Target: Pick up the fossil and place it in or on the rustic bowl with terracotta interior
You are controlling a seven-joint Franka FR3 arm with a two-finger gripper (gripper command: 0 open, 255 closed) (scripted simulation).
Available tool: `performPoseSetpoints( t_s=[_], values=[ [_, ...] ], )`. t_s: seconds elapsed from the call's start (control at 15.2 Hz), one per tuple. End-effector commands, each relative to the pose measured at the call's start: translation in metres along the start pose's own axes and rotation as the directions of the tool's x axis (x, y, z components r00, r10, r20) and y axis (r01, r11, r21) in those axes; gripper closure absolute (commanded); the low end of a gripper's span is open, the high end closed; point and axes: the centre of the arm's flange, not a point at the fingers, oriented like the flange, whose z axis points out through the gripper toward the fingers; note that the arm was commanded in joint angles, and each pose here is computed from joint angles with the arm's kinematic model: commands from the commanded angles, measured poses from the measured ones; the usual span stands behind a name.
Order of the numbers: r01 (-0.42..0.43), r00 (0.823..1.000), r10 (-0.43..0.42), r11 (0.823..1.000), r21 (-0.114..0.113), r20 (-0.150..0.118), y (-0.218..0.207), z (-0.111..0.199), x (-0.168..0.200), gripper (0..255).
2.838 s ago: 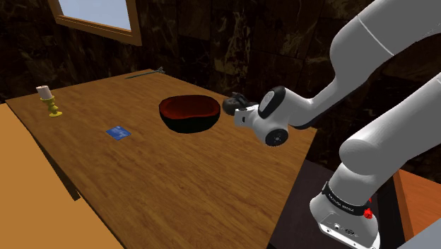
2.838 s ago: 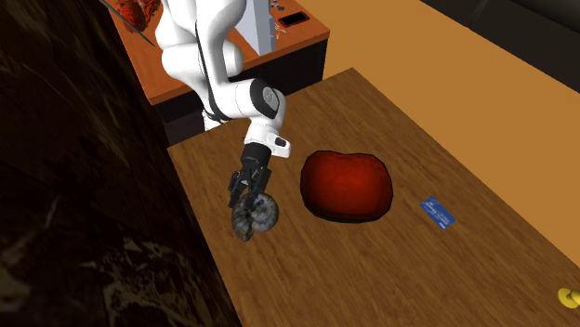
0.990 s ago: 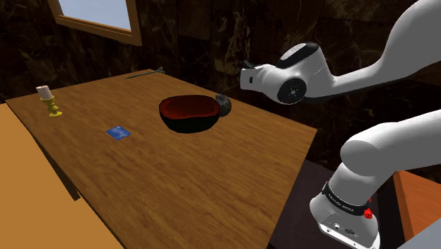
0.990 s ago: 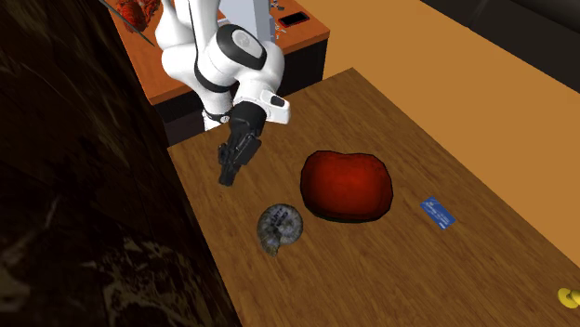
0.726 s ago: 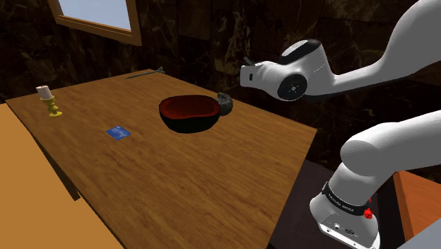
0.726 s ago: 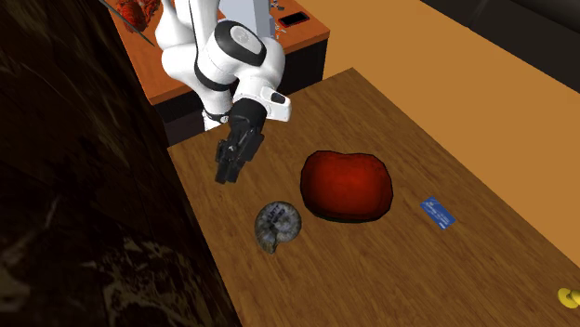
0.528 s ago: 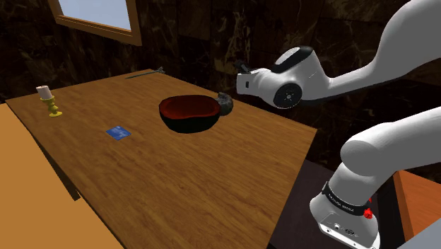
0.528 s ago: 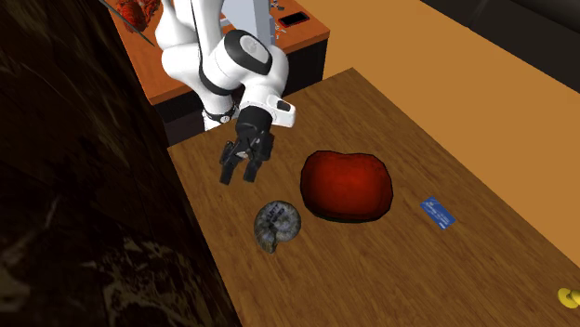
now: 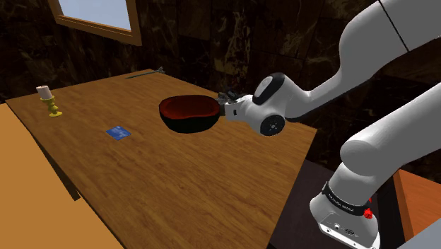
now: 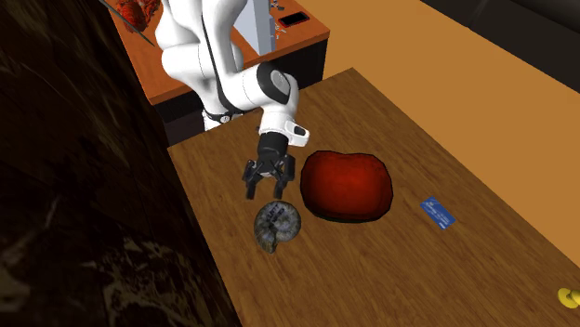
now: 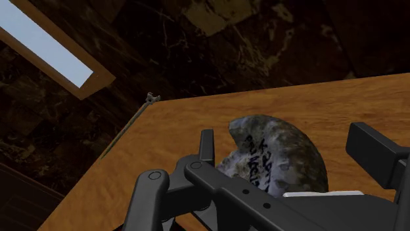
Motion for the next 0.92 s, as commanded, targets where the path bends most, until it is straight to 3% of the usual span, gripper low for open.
performPoseSetpoints(
  t_s=[0.0,0.53,0.86],
  values=[
    [0.024,1.0,-0.024,1.0,-0.008,-0.017,-0.01,0.0,0.022,0],
    [0.033,0.999,-0.033,0.999,-0.01,-0.022,-0.012,0.037,0.031,0],
    [0.033,0.999,-0.033,0.999,-0.01,-0.022,-0.012,0.04,0.031,0]
  ],
)
